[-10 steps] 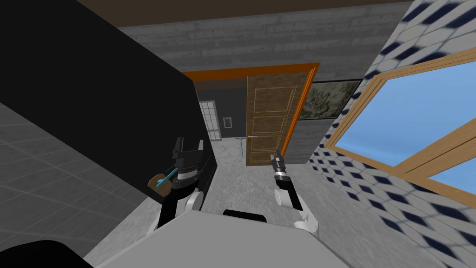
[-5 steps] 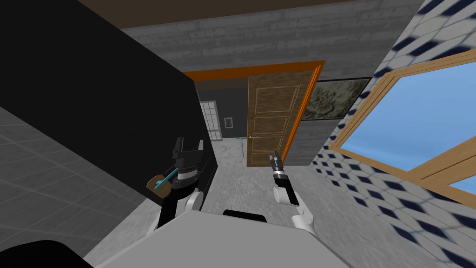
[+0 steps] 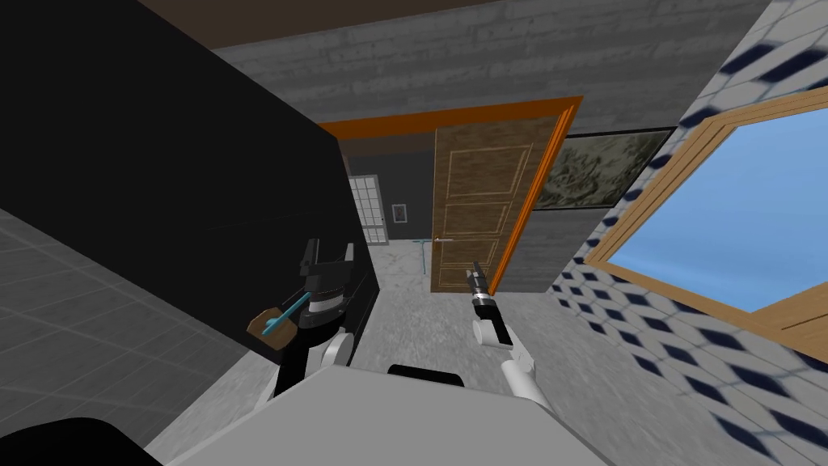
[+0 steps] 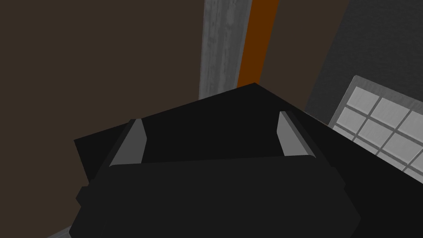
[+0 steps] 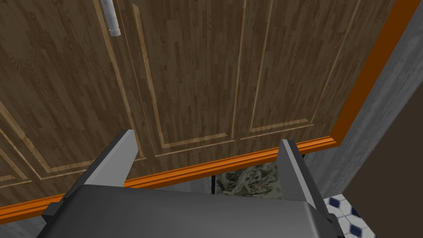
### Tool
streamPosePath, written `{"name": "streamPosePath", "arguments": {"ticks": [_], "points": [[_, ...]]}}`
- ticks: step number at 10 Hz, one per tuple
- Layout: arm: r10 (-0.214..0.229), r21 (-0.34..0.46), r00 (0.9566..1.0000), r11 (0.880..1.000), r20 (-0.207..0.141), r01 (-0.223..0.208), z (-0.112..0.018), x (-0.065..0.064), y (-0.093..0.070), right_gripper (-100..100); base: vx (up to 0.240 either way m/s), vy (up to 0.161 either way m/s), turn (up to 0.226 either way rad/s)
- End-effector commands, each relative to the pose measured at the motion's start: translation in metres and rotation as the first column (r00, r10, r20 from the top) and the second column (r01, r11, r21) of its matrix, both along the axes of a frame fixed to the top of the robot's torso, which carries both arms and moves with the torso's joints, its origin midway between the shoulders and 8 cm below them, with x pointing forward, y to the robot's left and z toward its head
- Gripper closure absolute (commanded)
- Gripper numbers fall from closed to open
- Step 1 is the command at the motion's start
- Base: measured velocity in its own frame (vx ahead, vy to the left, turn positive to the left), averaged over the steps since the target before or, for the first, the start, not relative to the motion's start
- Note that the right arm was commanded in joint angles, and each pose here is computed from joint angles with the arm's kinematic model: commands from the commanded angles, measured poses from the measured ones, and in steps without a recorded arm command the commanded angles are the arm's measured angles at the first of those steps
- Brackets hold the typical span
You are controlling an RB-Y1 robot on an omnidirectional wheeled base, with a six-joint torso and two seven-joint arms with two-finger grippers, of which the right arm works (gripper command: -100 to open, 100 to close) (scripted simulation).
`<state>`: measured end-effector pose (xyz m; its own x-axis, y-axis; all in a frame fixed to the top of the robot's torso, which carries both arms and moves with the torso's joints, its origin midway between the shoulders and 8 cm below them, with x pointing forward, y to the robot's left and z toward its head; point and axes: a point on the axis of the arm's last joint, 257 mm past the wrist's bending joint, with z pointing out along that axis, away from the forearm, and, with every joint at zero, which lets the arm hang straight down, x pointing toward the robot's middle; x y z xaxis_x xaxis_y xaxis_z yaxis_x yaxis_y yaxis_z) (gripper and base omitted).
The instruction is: Pull the door open
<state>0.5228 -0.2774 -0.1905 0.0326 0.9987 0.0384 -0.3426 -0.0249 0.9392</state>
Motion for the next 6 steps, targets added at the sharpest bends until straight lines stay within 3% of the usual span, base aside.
{"name": "streamPosePath", "arguments": {"ticks": [1,2,6], "points": [[0.0,-0.001,0.9998,1.0,-0.021,0.0,-0.008,0.009,-0.001,-100,0.066,-0.013,0.038],[-0.001,-0.001,0.9996,1.0,-0.027,0.001,-0.011,0.009,-0.002,-100,0.045,-0.006,0.027],[-0.003,-0.007,0.9966,1.0,-0.082,0.002,-0.029,0.036,-0.004,-100,0.081,-0.01,0.067]]}}
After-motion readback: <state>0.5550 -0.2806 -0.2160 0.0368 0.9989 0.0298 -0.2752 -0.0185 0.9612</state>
